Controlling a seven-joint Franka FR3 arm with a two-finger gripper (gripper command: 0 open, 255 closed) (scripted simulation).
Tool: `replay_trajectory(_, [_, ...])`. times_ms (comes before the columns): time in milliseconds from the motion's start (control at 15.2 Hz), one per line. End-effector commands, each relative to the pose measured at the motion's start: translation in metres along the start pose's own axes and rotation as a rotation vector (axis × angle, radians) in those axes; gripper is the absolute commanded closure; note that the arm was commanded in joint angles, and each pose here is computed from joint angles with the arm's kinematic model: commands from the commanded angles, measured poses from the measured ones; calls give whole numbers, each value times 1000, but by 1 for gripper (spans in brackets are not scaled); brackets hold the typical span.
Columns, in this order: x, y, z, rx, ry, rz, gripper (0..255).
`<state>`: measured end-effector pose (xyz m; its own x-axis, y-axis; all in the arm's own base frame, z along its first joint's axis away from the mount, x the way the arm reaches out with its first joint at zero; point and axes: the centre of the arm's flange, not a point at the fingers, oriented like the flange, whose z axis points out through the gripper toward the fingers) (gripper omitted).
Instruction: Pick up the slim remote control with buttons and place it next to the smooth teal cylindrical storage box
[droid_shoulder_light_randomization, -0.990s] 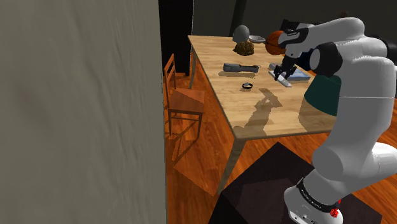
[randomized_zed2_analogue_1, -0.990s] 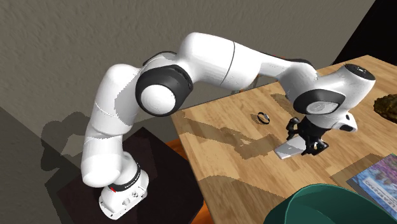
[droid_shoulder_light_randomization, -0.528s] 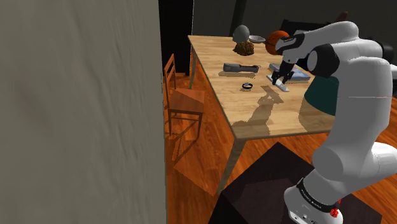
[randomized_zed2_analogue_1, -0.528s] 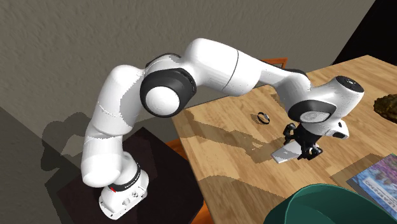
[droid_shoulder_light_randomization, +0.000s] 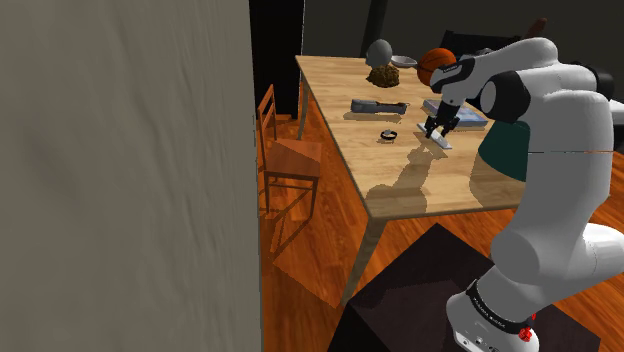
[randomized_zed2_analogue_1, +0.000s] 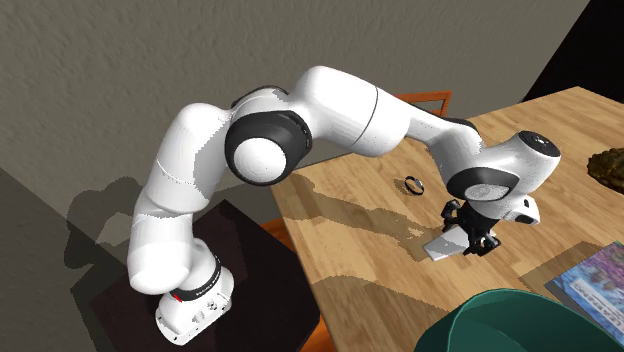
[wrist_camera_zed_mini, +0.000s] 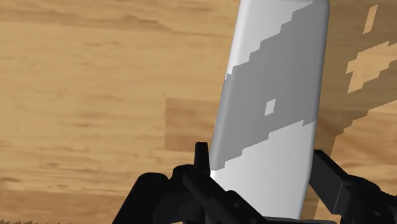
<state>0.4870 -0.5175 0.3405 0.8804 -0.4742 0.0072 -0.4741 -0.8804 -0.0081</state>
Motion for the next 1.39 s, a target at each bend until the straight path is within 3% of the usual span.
replay_trajectory(0, [0, 0, 0, 0, 1, 0, 255])
replay_trajectory(132, [0, 0, 0, 0, 1, 0, 255])
replay_trajectory(198, [0, 0, 0, 0, 1, 0, 0])
replay_trajectory(528, [0, 0, 0, 0, 1, 0, 0])
replay_trajectory(792, [0, 0, -50, 0, 1, 0, 0])
replay_trajectory(1320, [0, 0, -50, 0, 1, 0, 0])
